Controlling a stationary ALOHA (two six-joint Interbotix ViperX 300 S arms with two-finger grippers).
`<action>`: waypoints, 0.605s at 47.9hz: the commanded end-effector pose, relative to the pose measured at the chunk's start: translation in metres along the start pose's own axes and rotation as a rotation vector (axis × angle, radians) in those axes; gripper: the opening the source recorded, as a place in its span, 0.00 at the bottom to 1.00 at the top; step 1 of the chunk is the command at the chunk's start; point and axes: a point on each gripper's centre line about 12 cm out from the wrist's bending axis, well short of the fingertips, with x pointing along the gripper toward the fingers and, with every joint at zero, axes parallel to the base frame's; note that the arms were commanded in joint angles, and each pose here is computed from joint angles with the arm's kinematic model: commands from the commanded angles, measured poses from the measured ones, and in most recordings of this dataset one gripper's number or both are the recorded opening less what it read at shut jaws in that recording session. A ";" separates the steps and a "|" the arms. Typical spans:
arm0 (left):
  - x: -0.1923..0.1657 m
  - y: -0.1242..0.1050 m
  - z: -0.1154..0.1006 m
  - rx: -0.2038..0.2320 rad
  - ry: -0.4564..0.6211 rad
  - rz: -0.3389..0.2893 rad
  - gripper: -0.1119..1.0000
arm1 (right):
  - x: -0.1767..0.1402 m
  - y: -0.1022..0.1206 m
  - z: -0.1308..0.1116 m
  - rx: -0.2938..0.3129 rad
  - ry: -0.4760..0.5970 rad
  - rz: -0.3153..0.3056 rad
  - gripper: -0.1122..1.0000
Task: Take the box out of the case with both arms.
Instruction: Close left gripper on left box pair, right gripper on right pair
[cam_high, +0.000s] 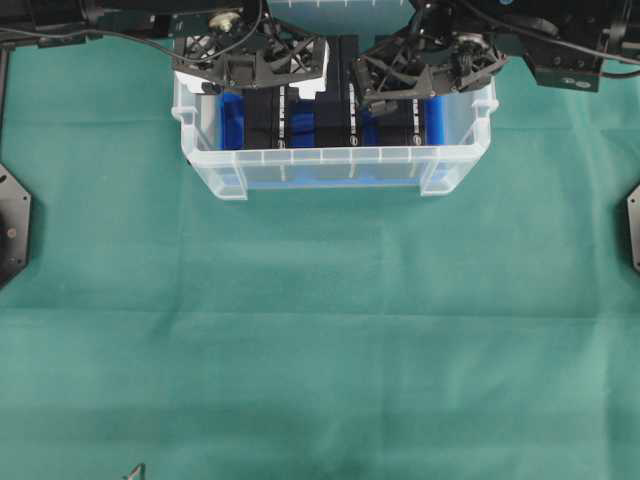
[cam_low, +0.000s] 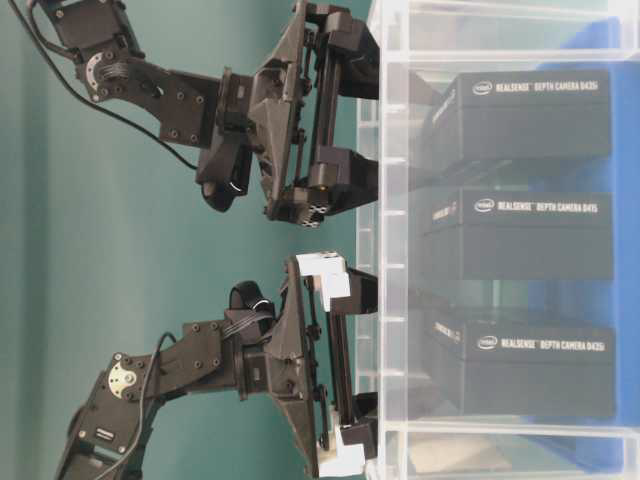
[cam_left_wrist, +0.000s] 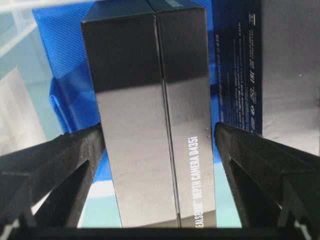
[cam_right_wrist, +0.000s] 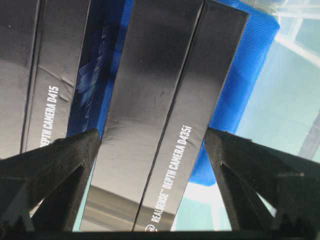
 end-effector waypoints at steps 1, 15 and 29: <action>-0.003 0.003 -0.002 0.007 0.001 0.006 0.89 | 0.002 -0.005 0.003 0.010 0.006 -0.017 0.96; -0.003 0.003 -0.008 0.014 0.017 0.028 0.86 | 0.018 -0.009 -0.004 0.021 0.054 -0.067 0.96; -0.003 0.001 -0.014 0.013 0.018 0.023 0.68 | 0.019 -0.015 -0.008 0.023 0.080 -0.113 0.96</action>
